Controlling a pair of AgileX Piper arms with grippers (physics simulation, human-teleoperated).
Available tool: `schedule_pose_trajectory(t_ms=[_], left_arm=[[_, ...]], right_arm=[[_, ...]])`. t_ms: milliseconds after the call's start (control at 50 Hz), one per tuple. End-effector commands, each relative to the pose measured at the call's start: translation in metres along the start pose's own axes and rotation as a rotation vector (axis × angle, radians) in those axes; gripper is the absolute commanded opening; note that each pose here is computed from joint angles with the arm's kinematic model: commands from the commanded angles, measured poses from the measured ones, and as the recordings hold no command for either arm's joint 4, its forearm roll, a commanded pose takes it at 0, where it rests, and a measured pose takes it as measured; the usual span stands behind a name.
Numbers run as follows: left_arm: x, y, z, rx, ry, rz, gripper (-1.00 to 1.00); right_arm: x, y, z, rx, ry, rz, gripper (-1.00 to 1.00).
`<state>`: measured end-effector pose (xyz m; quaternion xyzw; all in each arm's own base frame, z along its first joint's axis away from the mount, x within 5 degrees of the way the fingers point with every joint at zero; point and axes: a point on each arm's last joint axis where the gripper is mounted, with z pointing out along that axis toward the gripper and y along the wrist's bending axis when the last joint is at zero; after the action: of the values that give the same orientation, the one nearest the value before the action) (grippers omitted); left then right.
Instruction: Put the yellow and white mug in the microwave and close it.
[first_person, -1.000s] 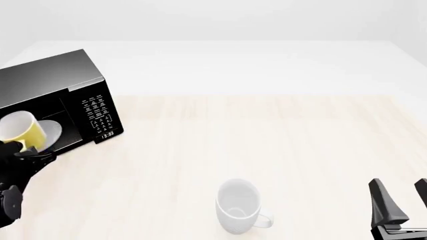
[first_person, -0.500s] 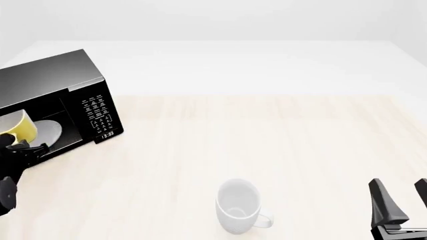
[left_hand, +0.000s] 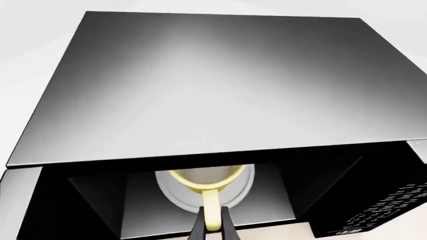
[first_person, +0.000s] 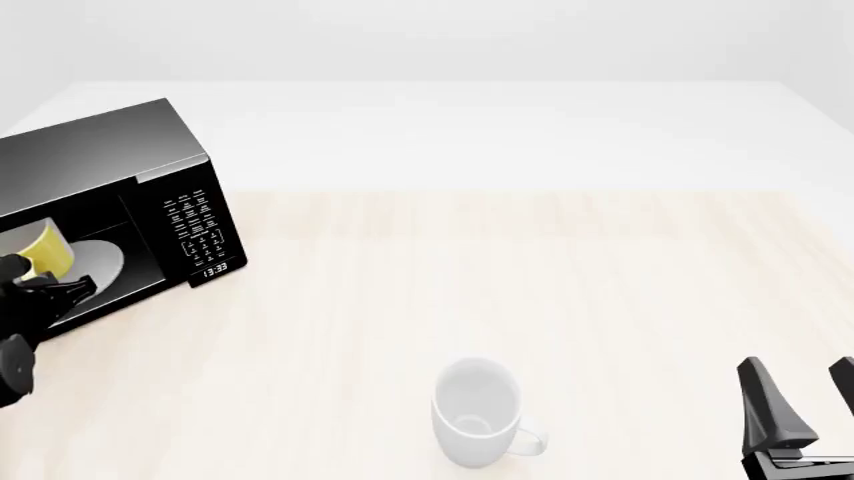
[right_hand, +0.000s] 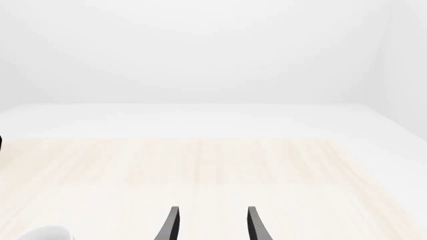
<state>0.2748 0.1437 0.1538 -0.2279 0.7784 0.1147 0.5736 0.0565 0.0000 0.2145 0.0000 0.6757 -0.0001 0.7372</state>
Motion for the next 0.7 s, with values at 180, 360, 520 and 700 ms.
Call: schedule_pose_trajectory(t_ms=[180,360,520,700], left_arm=[[0.005,0.002,0.015,-0.007,0.027,0.003,-1.0],[0.009,0.001,0.019,-0.004,0.043,0.004,-1.0],[0.012,0.001,0.02,-0.003,0.052,0.007,-1.0],[0.015,0.0,0.023,-0.003,0.064,0.008,-1.0]], right_arm=[[0.0,0.0,0.0,0.0,0.0,0.0,1.0],[0.0,0.0,0.0,0.0,0.0,0.0,1.0],[0.0,0.0,0.0,0.0,0.0,0.0,1.0],[0.0,0.0,0.0,0.0,0.0,0.0,1.0]])
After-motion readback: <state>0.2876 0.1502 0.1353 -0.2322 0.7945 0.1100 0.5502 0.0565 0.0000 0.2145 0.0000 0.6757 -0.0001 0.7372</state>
